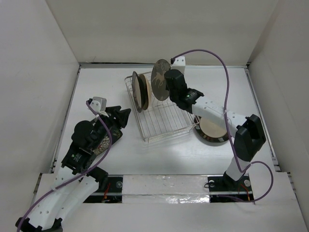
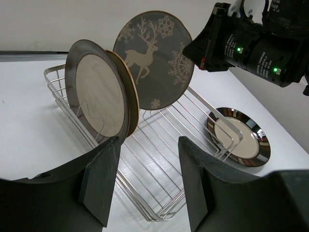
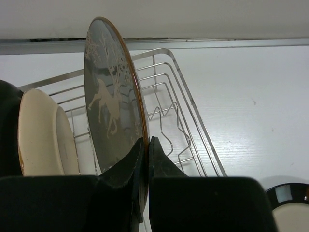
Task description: Load the plates into the dish rack
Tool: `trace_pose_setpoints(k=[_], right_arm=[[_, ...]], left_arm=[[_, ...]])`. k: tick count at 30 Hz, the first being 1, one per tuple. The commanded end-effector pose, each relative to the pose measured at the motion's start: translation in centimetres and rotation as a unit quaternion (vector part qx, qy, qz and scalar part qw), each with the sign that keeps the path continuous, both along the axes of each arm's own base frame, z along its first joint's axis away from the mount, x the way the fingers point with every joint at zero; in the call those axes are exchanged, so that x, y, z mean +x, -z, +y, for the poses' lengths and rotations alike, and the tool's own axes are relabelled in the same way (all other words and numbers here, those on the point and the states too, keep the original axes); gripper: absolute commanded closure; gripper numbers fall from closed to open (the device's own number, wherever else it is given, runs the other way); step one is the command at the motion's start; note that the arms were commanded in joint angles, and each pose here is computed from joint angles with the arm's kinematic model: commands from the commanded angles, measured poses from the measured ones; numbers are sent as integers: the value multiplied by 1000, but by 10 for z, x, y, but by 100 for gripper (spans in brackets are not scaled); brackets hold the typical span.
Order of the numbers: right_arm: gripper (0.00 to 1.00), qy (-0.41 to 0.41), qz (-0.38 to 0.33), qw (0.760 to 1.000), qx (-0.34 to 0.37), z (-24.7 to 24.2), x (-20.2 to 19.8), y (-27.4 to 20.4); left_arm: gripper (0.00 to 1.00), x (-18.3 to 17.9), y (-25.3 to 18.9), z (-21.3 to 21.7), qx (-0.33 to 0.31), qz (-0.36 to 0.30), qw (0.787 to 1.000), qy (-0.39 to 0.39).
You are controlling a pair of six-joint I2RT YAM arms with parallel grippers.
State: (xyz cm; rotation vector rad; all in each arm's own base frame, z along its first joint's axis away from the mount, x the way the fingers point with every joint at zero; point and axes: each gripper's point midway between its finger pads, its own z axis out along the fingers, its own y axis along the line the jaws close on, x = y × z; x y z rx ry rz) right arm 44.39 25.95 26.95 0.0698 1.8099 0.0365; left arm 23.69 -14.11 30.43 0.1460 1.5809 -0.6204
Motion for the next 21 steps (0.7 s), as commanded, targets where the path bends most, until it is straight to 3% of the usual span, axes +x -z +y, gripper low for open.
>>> trace_pose_setpoints(k=[1,7,21], right_arm=[[100,42,-116,990,64,0,2,-97],[100,42,-128,989,53,0,-1,-113],[100,8,-93,995,38,36,4,-73]], left_arm=[[52,-3,-11,-3,-10,-18,1000,11],[52,-3,-12,-3,-10,-20,1000,14],[52,-3,-11,-4,-9,-19,1000,14]])
